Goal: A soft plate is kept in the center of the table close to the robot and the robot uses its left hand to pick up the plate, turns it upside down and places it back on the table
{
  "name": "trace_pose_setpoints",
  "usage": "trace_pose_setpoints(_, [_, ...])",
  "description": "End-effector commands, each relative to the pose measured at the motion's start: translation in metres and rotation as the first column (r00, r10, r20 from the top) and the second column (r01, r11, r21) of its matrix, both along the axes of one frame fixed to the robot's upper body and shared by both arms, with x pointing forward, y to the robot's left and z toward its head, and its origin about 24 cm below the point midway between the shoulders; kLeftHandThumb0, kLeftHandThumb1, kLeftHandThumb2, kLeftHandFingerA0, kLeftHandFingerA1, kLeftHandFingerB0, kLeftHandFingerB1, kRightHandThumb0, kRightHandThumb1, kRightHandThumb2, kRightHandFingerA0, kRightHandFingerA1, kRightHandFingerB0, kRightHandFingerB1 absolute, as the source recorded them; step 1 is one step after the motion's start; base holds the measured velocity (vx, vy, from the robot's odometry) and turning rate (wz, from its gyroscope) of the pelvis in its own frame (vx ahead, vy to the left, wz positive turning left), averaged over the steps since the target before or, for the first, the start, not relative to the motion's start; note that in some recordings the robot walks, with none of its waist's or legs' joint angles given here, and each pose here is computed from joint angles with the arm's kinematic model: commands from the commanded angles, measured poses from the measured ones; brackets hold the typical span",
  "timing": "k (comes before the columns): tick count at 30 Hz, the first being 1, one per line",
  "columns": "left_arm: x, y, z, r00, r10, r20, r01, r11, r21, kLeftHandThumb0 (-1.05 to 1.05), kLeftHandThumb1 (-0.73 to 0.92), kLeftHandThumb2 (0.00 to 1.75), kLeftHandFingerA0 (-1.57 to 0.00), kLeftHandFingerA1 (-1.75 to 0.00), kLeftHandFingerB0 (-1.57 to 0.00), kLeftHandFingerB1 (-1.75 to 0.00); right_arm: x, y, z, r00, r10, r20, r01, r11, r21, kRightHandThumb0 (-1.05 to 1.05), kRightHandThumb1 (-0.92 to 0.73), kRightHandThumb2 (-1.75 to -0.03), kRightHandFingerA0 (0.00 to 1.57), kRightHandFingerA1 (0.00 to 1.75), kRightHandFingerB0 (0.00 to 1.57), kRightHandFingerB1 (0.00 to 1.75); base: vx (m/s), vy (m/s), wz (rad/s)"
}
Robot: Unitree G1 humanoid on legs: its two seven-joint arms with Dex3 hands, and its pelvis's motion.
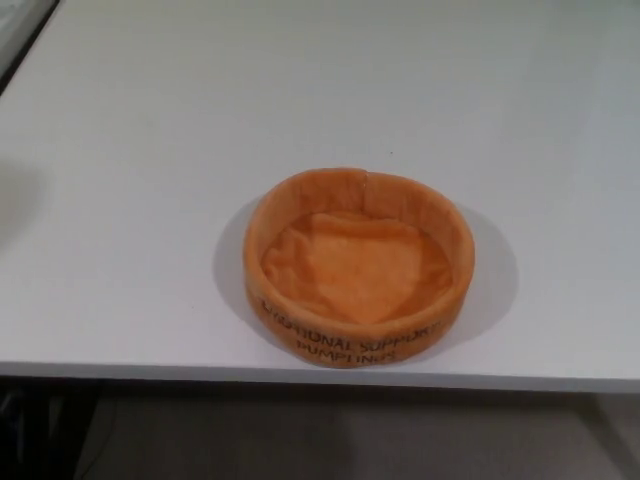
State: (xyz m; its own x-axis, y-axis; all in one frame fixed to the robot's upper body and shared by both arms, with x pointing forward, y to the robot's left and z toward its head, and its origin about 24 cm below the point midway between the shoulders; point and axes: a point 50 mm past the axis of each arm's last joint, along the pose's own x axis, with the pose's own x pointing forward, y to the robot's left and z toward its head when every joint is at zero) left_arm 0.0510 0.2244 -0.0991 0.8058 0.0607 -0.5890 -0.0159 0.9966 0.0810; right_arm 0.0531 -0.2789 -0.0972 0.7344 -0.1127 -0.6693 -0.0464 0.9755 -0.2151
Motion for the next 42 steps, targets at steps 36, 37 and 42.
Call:
trace_pose_setpoints(36, [-0.006,0.022,0.131,0.653,0.058,0.755,-0.093,0.996,0.004,-0.99,0.88,0.67,-0.29,-0.45,-0.29,-0.32,-0.003,-0.017,0.053,0.912,0.081,0.403,-0.106,0.994,0.040,-0.73,-0.84,-0.66,0.41,0.43,0.34,0.34,0.00,0.000,0.00])
trace_pose_setpoints(37, [-0.005,0.023,0.135,0.645,0.053,0.762,-0.091,0.996,0.008,-0.99,0.88,0.67,-0.29,-0.45,-0.29,-0.32,-0.003,-0.016,0.054,0.912,0.076,0.402,-0.105,0.993,0.050,-0.72,-0.84,-0.66,0.40,0.44,0.34,0.34,0.00,0.000,0.00])
trace_pose_setpoints(42, [0.001,0.024,0.155,0.570,-0.014,0.822,-0.073,0.995,0.068,-0.96,0.89,0.68,-0.30,-0.46,-0.28,-0.32,-0.006,-0.016,0.053,0.914,0.084,0.398,-0.106,0.994,0.032,-0.73,-0.85,-0.66,0.39,0.44,0.33,0.35,0.00,0.000,0.00])
